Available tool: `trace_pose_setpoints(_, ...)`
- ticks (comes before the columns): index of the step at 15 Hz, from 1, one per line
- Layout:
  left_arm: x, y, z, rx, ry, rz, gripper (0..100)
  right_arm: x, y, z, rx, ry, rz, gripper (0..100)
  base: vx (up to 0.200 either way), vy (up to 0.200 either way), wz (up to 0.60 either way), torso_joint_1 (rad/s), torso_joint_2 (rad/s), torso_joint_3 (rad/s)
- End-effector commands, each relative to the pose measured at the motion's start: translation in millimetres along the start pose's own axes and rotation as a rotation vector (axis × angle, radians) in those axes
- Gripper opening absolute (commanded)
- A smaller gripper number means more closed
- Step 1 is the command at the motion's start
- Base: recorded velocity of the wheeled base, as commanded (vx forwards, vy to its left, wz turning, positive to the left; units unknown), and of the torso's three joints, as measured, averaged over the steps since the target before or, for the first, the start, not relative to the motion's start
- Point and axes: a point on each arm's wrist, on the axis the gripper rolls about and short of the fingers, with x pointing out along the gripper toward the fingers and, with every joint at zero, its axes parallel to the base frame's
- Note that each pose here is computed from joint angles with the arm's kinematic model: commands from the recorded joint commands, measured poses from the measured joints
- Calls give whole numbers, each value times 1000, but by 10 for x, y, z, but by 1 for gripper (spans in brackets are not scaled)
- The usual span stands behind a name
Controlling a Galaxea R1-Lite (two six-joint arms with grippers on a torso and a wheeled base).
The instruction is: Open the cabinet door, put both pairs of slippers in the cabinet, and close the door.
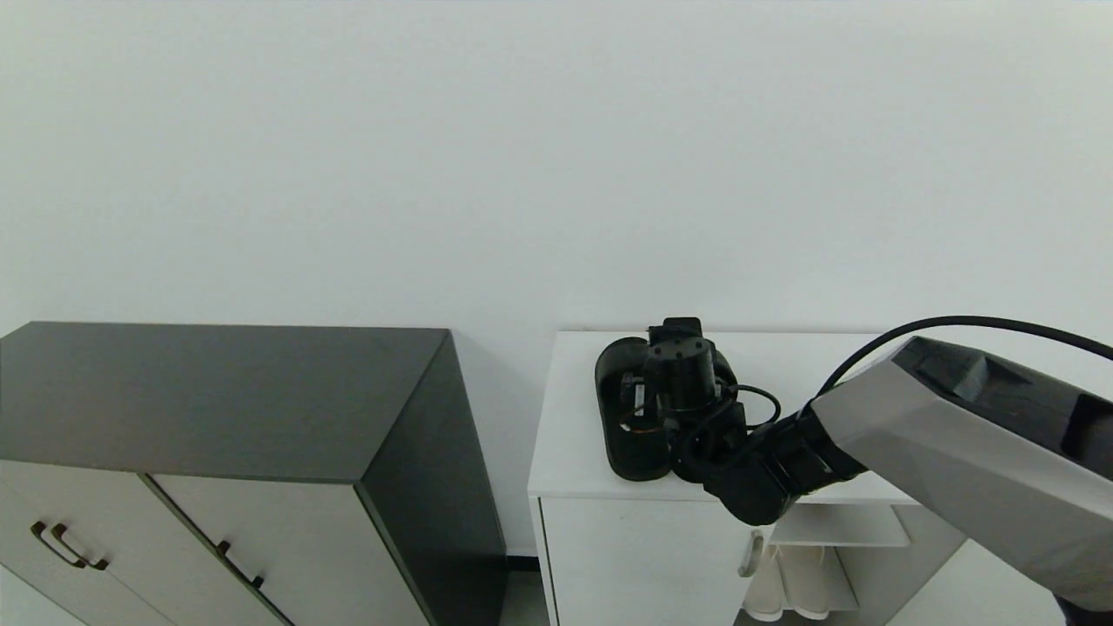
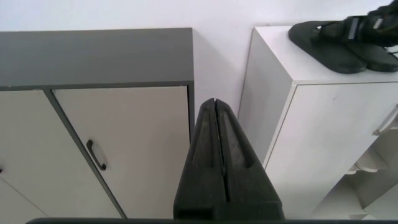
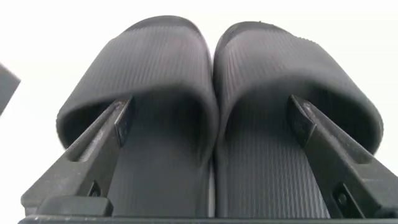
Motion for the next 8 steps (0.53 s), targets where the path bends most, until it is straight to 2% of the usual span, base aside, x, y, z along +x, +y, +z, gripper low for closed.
trace_pose_setpoints(1,0,0,0,0,0,0,0,181,16,-98,-1,-2,-16,100,0,0,0,0,0,0)
trace_pose_setpoints(4,0,0,0,0,0,0,0,289,46,-135,-7,-8,-21,100,0,0,0,0,0,0)
trace_pose_setpoints(5,0,0,0,0,0,0,0,297,55,-115,-4,-14,-20,0,0,0,0,0,0,0)
trace_pose_setpoints(8,0,0,0,0,0,0,0,287,57,-63,-10,-27,-21,0,0,0,0,0,0,0)
